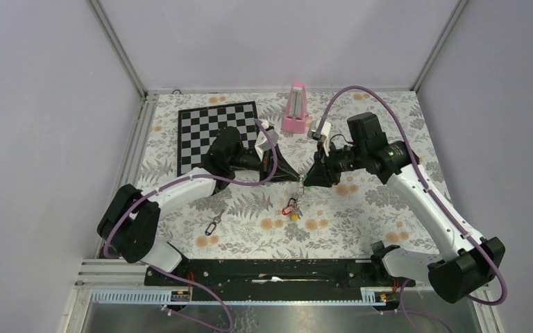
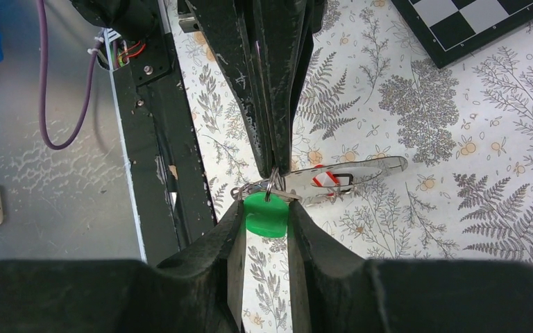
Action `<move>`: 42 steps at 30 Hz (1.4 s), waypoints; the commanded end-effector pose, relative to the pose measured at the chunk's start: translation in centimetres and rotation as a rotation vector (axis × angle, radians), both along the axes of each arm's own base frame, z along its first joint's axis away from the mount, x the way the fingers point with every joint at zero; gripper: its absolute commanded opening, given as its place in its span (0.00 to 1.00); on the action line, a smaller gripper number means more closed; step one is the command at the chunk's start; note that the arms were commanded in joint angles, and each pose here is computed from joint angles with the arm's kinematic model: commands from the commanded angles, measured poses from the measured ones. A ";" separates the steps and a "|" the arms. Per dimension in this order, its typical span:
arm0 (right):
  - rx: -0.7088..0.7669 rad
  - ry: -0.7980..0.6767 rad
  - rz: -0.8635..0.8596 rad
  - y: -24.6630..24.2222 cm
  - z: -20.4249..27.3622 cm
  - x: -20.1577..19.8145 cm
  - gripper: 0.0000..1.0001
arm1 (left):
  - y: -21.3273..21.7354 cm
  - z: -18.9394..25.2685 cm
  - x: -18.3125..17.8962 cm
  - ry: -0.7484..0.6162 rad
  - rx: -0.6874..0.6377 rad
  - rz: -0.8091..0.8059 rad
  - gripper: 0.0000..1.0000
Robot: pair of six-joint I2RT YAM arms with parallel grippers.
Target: Put the keys on the keyring
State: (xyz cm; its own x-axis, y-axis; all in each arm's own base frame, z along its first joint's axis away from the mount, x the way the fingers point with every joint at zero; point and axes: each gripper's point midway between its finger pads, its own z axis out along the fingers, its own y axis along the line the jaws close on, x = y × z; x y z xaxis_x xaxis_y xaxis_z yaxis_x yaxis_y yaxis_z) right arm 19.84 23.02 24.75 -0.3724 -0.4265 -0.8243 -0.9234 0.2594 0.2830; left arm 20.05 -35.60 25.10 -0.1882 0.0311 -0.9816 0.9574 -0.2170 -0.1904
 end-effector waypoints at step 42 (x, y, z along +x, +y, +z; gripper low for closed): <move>0.246 -0.073 -0.091 0.0 3.7 1.9 0.37 | 0.5 1.8 -0.8 -0.066 -0.038 -0.003 0.00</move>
